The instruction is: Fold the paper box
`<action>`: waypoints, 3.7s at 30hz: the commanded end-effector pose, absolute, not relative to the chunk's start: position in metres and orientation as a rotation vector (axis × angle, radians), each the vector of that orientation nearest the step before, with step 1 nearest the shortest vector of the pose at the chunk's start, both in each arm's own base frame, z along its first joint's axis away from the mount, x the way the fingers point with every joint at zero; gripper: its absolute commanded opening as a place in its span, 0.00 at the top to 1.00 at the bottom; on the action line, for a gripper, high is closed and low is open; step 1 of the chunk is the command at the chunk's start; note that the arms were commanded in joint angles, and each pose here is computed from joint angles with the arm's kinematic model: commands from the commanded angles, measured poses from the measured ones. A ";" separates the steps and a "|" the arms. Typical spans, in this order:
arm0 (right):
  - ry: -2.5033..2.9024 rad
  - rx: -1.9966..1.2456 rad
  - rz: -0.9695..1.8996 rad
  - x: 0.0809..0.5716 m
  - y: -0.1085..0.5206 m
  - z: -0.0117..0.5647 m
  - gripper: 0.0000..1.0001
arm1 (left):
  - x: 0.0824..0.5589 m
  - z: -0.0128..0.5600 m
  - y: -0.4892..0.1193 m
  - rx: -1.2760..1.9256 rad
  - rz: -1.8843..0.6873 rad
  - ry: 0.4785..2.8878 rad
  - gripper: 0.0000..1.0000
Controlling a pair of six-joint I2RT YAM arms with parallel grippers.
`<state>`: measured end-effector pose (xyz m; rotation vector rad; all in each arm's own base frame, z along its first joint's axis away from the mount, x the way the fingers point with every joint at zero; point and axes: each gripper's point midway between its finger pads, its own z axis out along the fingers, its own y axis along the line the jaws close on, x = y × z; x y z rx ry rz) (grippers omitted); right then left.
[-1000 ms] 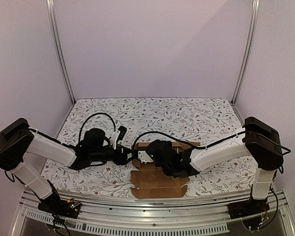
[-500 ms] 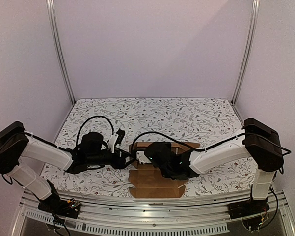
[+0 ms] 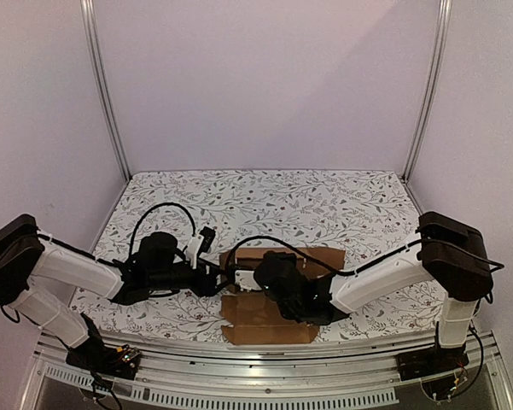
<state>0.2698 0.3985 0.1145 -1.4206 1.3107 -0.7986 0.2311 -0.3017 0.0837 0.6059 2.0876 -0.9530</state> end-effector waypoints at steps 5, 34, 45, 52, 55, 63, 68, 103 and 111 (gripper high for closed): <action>1.244 -1.399 -0.838 0.263 0.404 0.106 1.00 | 0.219 0.076 -0.299 0.643 -0.914 2.105 0.40; 1.257 -1.357 -0.712 0.256 0.406 0.140 1.00 | 0.184 0.084 -0.320 0.685 -0.941 2.087 0.51; 1.322 -1.465 -0.571 0.246 0.408 0.143 0.92 | 0.186 0.108 -0.321 0.701 -0.934 2.031 0.64; 1.359 -1.484 -0.528 0.245 0.412 0.147 0.87 | 0.186 0.116 -0.319 0.697 -0.936 2.010 0.66; 1.366 -1.493 -0.529 0.245 0.412 0.145 0.86 | 0.185 0.117 -0.317 0.695 -0.934 2.006 0.66; 1.385 -1.495 -0.528 0.246 0.409 0.143 0.90 | 0.186 0.105 -0.307 0.671 -0.888 2.041 0.61; 1.399 -1.482 -0.531 0.247 0.408 0.143 0.90 | 0.187 0.098 -0.305 0.660 -0.867 2.073 0.55; 1.330 -1.388 -0.632 0.238 0.408 0.123 1.00 | 0.169 0.089 -0.305 0.662 -0.910 2.117 0.40; 1.248 -1.262 -0.703 0.237 0.408 0.122 1.00 | 0.169 0.098 -0.289 0.633 -0.866 2.102 0.40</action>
